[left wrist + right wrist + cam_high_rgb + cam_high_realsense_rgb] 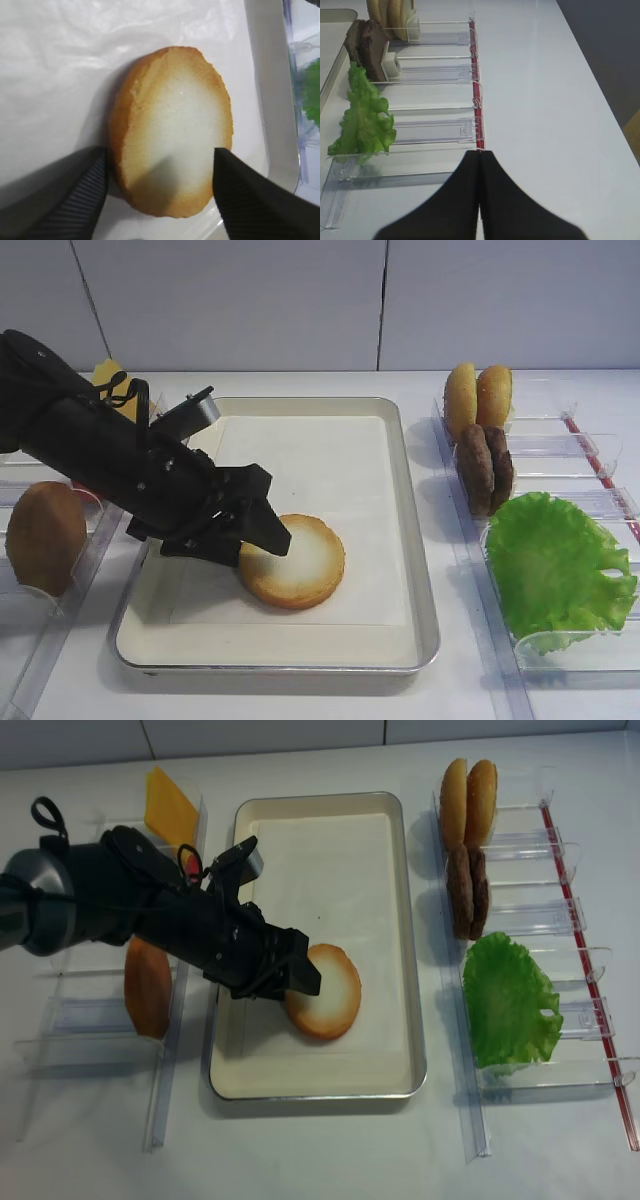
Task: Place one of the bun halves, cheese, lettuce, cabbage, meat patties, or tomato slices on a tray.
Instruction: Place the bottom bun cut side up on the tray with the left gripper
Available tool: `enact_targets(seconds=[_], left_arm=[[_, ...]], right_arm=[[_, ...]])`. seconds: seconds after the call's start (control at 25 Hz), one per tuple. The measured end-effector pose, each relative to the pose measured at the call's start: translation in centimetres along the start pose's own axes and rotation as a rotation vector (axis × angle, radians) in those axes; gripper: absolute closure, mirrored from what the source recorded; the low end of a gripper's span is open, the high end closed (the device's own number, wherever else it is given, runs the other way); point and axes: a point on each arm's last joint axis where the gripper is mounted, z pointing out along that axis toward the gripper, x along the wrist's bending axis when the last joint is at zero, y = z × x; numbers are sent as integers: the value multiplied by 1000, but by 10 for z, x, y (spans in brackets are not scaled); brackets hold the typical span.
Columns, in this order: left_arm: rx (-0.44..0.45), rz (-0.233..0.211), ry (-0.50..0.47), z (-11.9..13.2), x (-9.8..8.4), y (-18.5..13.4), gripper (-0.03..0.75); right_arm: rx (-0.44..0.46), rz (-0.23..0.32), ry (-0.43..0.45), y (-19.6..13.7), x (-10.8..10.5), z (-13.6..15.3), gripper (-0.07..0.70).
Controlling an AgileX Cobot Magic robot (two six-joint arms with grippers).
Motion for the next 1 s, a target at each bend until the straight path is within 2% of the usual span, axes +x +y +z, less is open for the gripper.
enact_targets(seconds=[0.12, 0.48, 0.64, 0.84, 0.92, 1.0], left_arm=[[-2, 8, 12, 0, 1, 0, 215], [0, 62, 52, -2, 3, 3, 207], [-32, 121, 50, -12, -7, 17, 207], [-87, 215, 74, -43, -32, 39, 207], [-83, 254, 120, -58, -40, 47, 207], [-70, 269, 186, -75, -47, 51, 207]], right_arm=[[0, 0, 0, 0, 0, 0, 393], [0, 7, 0, 0, 0, 0, 393], [0, 8, 0, 0, 0, 0, 393], [0, 8, 0, 0, 0, 0, 393], [0, 11, 0, 0, 0, 0, 393], [0, 10, 0, 0, 0, 0, 393]])
